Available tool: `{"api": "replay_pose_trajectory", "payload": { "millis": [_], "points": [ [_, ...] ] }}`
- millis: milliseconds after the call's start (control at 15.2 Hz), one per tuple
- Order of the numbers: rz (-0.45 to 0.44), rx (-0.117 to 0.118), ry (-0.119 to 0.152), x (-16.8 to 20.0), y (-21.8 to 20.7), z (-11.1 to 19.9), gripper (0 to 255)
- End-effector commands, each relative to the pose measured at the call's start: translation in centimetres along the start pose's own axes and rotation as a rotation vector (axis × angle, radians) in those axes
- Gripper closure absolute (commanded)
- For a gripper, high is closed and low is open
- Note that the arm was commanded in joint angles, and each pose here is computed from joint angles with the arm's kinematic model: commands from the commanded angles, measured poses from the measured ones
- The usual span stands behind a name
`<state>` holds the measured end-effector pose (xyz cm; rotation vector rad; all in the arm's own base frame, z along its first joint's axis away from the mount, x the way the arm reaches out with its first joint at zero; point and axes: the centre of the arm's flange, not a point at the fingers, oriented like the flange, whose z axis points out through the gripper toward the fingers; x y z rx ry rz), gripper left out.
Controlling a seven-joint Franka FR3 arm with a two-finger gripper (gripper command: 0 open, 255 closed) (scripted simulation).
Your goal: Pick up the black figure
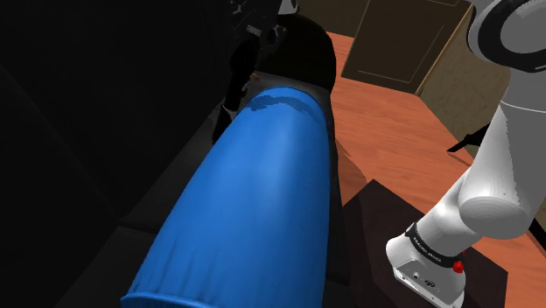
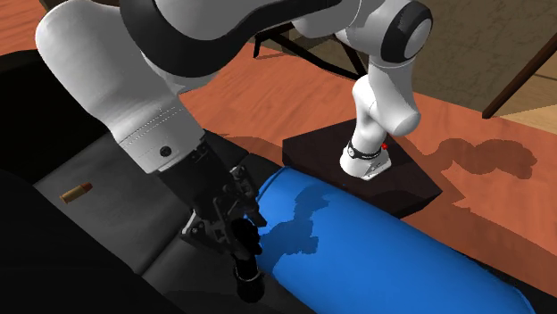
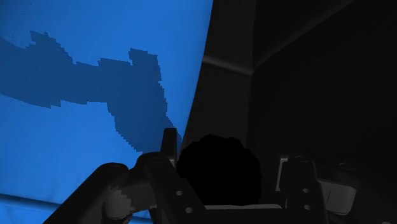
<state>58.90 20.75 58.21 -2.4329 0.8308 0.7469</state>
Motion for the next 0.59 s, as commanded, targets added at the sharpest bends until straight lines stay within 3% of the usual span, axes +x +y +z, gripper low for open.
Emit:
{"api": "replay_pose_trajectory", "payload": {
  "millis": [0,528],
  "points": [
    [0.0,0.0,0.0,-0.7,-0.2,-0.7,255],
    [0.0,0.0,0.0,-2.7,-1.0,-3.2,255]
  ]
}}
